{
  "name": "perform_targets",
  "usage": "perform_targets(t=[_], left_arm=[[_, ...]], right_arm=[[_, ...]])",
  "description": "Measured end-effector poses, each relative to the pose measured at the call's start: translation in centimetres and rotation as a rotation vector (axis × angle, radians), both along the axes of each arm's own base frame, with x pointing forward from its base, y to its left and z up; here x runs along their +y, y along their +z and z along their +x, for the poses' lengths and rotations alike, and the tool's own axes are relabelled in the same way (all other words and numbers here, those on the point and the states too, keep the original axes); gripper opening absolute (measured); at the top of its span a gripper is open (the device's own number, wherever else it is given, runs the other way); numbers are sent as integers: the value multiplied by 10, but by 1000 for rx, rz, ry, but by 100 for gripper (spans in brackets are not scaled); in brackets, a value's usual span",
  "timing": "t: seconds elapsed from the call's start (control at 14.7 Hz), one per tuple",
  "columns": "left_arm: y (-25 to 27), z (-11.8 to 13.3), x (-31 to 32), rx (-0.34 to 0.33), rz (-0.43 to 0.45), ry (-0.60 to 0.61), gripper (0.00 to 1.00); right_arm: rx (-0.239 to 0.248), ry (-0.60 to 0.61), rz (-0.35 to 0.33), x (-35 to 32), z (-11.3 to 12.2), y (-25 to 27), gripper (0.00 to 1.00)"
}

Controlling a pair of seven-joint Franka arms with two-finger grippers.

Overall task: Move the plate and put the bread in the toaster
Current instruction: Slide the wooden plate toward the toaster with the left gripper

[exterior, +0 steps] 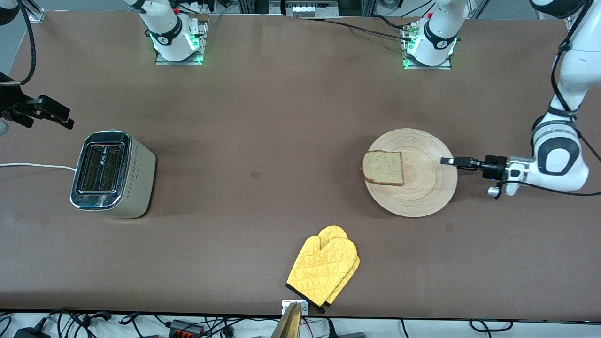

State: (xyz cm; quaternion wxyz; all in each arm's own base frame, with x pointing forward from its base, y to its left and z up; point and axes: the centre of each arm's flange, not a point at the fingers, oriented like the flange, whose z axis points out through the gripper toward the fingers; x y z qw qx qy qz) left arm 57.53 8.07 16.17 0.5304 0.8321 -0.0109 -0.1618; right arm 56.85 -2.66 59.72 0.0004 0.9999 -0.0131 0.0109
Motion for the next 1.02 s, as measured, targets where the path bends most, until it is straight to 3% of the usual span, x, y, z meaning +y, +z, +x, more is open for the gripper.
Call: perform_targets(t=[0.41, 1.02], left_arm=[[1, 18, -139, -7, -100, -47, 12], [-17, 1, -301, 15, -162, -48, 12]], right_arm=[[-1, -1, 0, -1, 0, 0, 100], [0, -1, 0, -1, 0, -1, 100]])
